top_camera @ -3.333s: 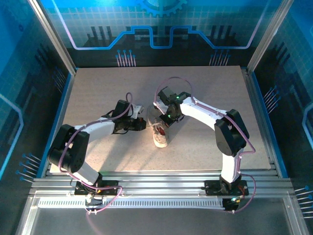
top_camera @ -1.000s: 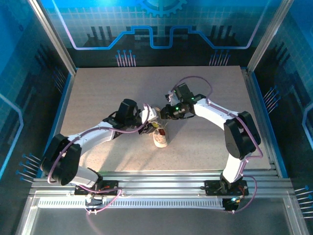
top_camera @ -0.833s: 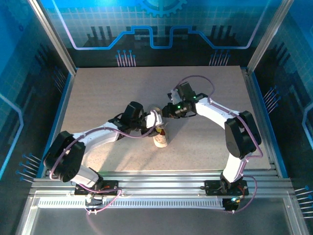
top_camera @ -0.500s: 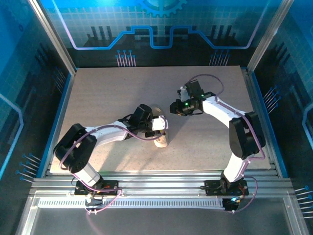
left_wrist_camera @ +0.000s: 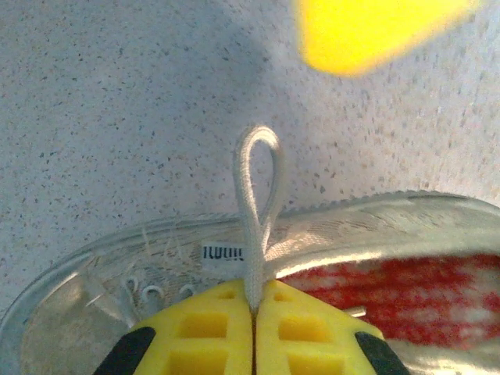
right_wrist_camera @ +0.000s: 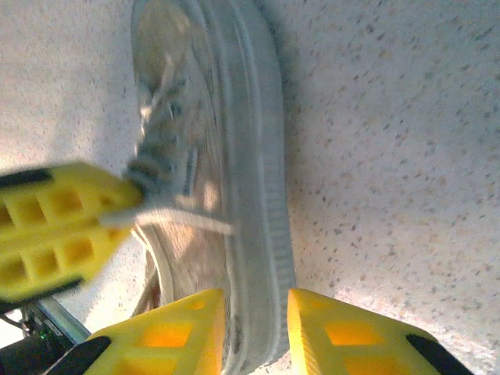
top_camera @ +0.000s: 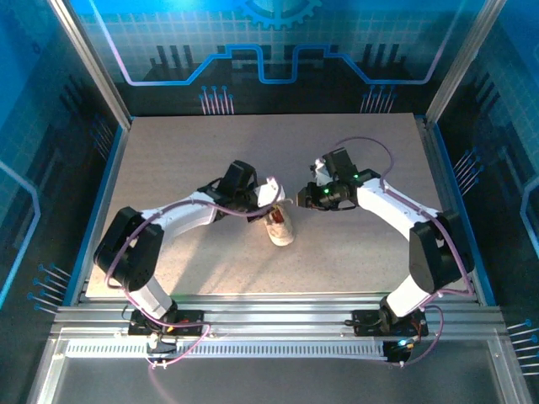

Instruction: Tie the shoes

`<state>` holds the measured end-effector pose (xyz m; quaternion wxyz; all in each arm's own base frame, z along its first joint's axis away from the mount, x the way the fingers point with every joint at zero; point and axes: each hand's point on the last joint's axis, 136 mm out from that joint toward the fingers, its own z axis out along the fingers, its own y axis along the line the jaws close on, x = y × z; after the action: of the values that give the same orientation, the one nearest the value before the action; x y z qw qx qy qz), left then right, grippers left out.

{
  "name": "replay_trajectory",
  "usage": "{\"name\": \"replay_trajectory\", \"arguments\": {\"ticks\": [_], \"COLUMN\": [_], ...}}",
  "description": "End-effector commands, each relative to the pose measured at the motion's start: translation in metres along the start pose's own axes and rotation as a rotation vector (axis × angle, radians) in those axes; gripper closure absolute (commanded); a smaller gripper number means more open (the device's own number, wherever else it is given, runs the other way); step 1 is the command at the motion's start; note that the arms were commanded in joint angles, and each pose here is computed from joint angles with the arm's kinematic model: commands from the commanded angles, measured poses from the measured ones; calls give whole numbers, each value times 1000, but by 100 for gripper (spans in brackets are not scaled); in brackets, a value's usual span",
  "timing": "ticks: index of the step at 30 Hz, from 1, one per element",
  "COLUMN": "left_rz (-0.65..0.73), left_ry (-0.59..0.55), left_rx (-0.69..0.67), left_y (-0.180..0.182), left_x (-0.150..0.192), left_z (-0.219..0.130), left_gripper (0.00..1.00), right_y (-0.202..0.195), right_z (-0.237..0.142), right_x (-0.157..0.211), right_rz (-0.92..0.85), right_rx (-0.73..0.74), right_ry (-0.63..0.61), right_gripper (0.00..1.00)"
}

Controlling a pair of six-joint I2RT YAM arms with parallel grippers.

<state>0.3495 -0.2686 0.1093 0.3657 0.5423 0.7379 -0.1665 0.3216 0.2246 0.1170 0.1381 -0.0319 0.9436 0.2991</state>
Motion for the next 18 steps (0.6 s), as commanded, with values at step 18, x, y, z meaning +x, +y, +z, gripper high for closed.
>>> {"name": "replay_trajectory", "arguments": {"ticks": [18], "left_rz": [-498], "left_ry": [-14], "left_rx": [422], "left_y": [-2], "left_x": [-11], "left_z": [4], "left_gripper": [100], "right_y": [61], "right_z": [25], "right_x": [-2], "right_rz": [-308], "right_rx": [-23], "right_ry": [-119], "right_gripper": [82]}}
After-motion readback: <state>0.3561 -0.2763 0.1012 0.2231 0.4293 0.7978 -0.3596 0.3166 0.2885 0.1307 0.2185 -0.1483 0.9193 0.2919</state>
